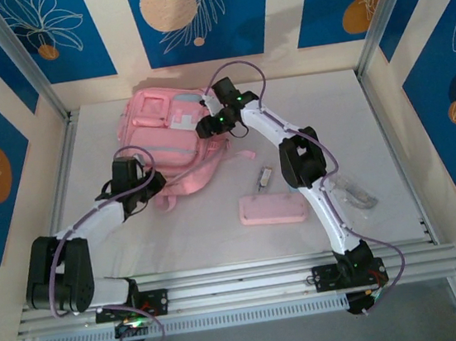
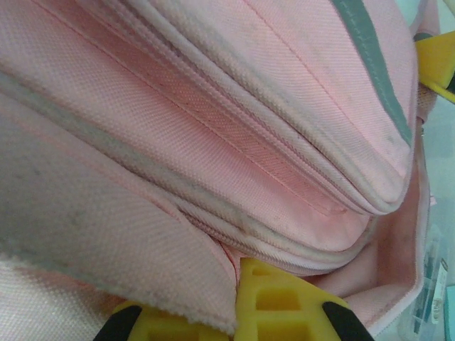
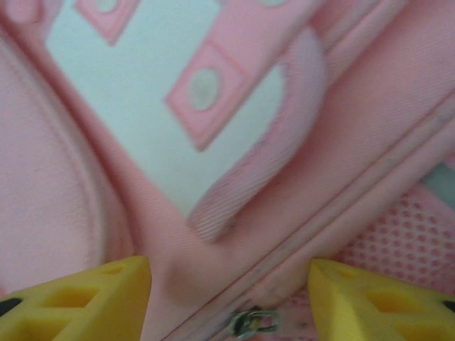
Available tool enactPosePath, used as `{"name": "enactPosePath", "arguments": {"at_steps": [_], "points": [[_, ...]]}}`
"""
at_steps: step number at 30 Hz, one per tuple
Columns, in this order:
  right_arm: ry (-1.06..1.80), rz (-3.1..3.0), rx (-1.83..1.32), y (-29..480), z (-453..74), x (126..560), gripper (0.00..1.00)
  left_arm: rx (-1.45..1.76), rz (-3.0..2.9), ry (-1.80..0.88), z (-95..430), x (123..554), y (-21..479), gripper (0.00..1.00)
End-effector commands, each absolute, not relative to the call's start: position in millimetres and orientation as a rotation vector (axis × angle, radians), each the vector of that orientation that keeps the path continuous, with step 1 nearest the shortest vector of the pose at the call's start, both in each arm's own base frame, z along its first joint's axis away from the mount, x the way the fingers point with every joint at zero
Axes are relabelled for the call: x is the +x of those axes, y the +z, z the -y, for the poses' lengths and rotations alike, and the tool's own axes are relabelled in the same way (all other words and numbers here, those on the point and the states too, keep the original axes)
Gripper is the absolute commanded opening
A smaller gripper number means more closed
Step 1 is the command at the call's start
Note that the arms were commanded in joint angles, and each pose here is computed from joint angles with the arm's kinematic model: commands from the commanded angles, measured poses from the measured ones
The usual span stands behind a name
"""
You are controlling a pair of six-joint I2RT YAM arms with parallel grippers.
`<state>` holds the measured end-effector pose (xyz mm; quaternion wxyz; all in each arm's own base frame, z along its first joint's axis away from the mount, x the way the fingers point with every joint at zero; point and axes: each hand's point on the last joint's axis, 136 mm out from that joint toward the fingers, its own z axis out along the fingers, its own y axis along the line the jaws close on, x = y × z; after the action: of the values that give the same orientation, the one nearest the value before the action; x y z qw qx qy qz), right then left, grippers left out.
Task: Pack the student bag
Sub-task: Rotate the student bag at the top-center of the table.
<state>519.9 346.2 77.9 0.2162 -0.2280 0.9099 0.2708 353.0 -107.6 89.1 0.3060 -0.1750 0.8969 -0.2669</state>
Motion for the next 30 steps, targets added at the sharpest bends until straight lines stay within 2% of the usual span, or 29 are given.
{"name": "enactPosePath", "arguments": {"at_steps": [1, 7, 11, 14, 18, 20, 23, 25, 26, 30], "points": [[0.741, -2.554, -0.637, 71.8, -346.1, 515.0, 0.61, -0.374, -2.269, -0.777, 115.5, 373.1, 103.5, 0.00], [0.876, -2.632, -0.681, 71.5, -368.8, 453.3, 0.60, -0.386, -2.221, -0.770, 109.1, 400.7, 107.3, 0.01], [1.035, -2.609, -0.728, 94.1, -398.9, 409.2, 0.51, -0.386, -2.222, -0.755, 103.0, 419.6, 106.1, 0.00], [1.075, -2.576, -0.750, 110.1, -410.3, 395.4, 0.47, -0.403, -2.209, -0.734, 91.5, 432.3, 107.9, 0.00], [1.045, -2.567, -0.719, 126.2, -398.8, 405.3, 0.45, -0.423, -2.212, -0.729, 75.0, 442.0, 110.4, 0.01], [1.013, -2.574, -0.677, 131.7, -383.8, 415.8, 0.46, -0.417, -2.235, -0.714, 66.0, 443.5, 112.3, 0.09], [0.950, -2.588, -0.592, 134.6, -357.7, 433.5, 0.52, -0.386, -2.293, -0.654, 57.5, 440.0, 116.8, 0.42], [0.931, -2.603, -0.526, 134.4, -343.2, 444.3, 0.55, -0.367, -2.327, -0.624, 55.9, 434.7, 119.4, 0.55], [0.924, -2.608, -0.486, 133.9, -336.2, 450.9, 0.56, -0.361, -2.338, -0.617, 56.1, 431.4, 122.9, 0.60], [0.867, -2.619, -0.326, 129.7, -314.5, 478.8, 0.57, -0.359, -2.360, -0.635, 60.6, 414.5, 134.7, 0.66]]}}
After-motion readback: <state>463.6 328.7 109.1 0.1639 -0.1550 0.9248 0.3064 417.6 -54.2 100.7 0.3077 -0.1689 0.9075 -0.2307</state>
